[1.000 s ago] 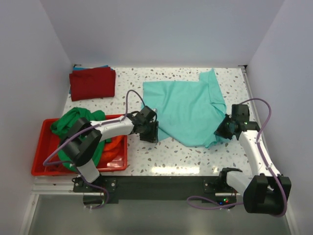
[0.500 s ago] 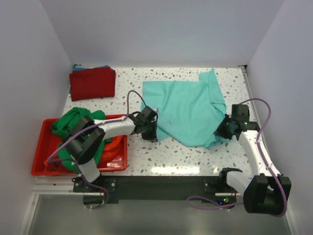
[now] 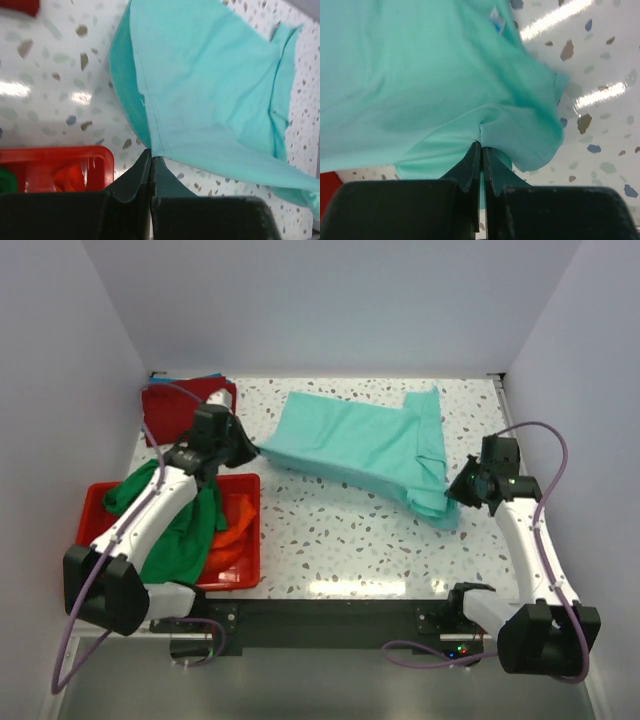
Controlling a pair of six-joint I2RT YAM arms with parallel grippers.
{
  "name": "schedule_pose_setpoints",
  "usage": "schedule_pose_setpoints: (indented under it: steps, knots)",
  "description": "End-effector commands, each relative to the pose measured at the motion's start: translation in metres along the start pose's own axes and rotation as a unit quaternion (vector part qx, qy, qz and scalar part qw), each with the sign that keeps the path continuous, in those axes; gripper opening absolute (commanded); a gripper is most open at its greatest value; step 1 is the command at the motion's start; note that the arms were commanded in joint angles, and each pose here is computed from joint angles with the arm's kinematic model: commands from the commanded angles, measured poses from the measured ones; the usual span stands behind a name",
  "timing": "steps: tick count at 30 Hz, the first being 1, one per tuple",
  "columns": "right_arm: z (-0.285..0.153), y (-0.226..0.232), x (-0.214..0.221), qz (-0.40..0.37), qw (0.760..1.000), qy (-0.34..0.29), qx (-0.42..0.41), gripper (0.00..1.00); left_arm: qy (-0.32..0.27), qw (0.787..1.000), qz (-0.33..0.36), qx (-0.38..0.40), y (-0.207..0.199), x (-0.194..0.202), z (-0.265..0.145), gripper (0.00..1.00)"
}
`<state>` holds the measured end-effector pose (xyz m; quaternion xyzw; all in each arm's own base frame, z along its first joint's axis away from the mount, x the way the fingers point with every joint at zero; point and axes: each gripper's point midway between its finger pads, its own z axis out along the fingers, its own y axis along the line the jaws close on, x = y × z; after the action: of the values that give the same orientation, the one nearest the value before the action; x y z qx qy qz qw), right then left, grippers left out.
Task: Fold and stack the t-shirts
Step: Flatten the tshirt out
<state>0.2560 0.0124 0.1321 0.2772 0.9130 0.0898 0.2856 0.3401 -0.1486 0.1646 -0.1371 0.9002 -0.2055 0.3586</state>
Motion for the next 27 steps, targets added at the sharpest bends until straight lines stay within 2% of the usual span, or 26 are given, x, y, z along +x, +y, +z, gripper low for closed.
schedule_pose_setpoints:
  steps: [1,5,6,7,9,10,11,13,21,27]
  knots:
    - [-0.022,0.022,-0.047,0.005,0.998,-0.068,-0.019,0.01,-0.041,0.999,0.015,-0.029,0.017,-0.043,-0.026,0.00]
    - [-0.029,0.040,-0.063,0.010,0.996,-0.075,-0.045,0.02,-0.048,0.997,0.014,-0.061,0.046,-0.050,-0.032,0.00]
    - [-0.027,0.039,-0.059,0.006,0.997,-0.068,-0.046,0.07,-0.050,0.997,0.012,-0.065,0.051,-0.050,-0.033,0.00]
    - [-0.020,0.033,-0.048,0.005,0.998,-0.053,-0.040,0.24,-0.048,0.996,0.011,-0.068,0.054,-0.048,-0.033,0.00]
    - [-0.016,0.019,-0.031,0.002,0.999,-0.036,-0.020,0.38,-0.044,0.996,0.007,-0.076,0.063,-0.042,-0.033,0.00]
    - [-0.010,0.008,-0.015,0.001,1.000,-0.020,-0.007,0.52,-0.036,0.997,0.007,-0.061,0.059,-0.038,-0.033,0.00]
    - [-0.010,0.002,-0.006,0.000,1.000,-0.012,-0.001,0.62,-0.030,0.998,0.008,-0.061,0.061,-0.033,-0.031,0.00]
    - [-0.012,-0.007,0.010,-0.001,1.000,-0.007,-0.001,0.71,-0.018,0.999,0.009,-0.051,0.060,-0.026,-0.030,0.00]
    - [-0.011,-0.001,0.046,-0.007,0.999,0.028,-0.028,0.67,0.013,0.999,0.015,-0.041,0.067,0.000,-0.024,0.00]
    - [0.002,0.035,0.051,-0.031,0.997,0.030,-0.057,0.57,0.019,0.999,0.018,-0.038,0.067,0.003,-0.022,0.00]
